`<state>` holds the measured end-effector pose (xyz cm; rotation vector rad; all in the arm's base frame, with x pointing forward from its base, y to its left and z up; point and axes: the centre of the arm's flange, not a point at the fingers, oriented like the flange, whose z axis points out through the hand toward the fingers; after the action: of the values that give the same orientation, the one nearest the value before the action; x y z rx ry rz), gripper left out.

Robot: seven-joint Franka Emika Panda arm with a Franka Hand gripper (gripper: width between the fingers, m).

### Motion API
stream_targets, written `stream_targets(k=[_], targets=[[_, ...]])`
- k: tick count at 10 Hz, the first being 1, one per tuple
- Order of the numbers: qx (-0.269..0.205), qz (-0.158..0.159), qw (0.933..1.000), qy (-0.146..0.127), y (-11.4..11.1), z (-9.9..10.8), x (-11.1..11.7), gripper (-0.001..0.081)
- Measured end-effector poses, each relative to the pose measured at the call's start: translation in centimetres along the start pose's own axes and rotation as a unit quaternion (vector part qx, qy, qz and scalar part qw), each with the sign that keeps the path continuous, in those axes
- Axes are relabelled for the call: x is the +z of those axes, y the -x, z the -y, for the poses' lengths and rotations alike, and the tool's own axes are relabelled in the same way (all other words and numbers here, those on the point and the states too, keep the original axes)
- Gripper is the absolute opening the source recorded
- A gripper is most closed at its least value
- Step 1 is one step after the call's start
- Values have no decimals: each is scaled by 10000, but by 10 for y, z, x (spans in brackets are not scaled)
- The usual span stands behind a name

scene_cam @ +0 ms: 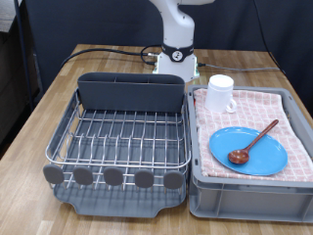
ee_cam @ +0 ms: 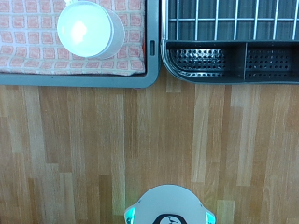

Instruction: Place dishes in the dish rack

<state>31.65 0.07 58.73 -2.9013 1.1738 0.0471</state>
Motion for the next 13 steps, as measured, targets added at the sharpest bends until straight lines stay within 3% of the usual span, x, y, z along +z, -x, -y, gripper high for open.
stream_targets(k=[2,4,6,8,11,13], targets=[[189,-37,9998,-14,1,10,4,802],[669,-179,9975,-154,6,43,17,802],[1521,-202,9877,-286,17,77,32,802],[2193,-176,9752,-228,21,101,45,802],[1861,-233,9820,-241,21,104,46,802],[1766,-345,9833,-258,23,118,54,802]])
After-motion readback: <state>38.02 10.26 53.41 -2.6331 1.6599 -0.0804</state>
